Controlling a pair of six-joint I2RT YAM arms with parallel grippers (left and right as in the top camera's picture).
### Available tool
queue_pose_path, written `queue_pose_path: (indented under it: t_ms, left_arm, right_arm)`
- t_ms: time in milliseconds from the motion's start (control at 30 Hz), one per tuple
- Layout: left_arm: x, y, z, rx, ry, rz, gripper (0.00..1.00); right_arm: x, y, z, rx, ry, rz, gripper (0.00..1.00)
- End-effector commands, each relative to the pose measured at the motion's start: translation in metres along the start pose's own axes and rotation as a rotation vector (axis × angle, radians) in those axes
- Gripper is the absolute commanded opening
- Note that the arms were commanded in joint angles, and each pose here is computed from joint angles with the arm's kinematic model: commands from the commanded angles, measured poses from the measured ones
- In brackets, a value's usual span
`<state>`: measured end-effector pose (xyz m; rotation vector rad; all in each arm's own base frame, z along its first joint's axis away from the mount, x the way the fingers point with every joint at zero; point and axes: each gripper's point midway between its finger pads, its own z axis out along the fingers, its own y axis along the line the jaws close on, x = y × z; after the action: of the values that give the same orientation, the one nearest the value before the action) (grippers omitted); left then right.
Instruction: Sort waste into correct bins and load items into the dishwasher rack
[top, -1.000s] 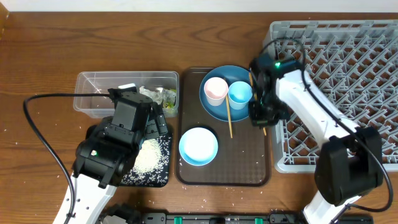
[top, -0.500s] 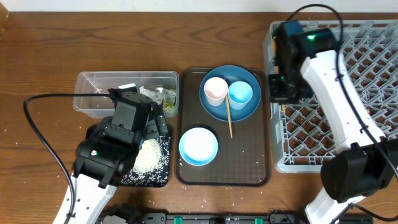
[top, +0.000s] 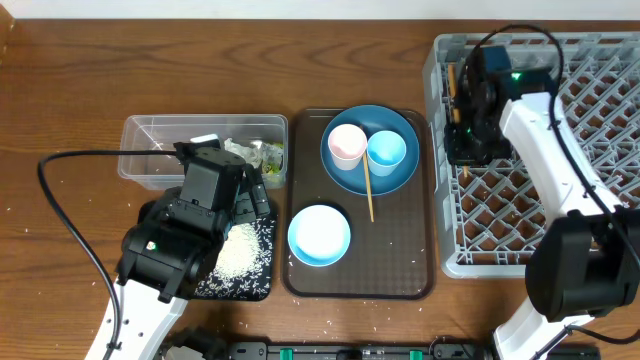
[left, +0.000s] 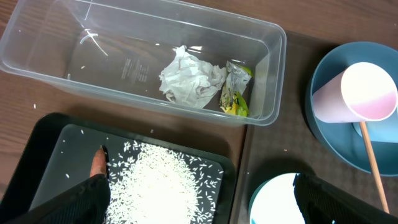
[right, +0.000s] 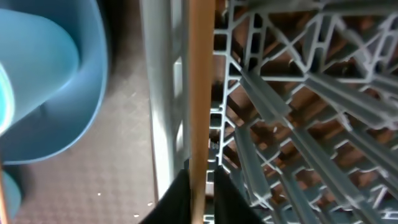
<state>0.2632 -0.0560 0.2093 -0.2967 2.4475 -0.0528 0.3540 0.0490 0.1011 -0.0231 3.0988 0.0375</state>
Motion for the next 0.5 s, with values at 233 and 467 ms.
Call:
queue_pose_path:
  t_ms: [233,467]
  left_arm:
    - [-0.003,0.001,-0.001,-0.008,-0.006,-0.002,0.96]
    - [-0.003,0.001,-0.001,-0.008,-0.006,-0.002,0.96]
  right_arm:
    - [0.004,0.000,-0.005,-0.007,0.016,-0.022,0.31]
    - [0.019,0.051,-0.061,-0.211,0.073,-0.063,0.31]
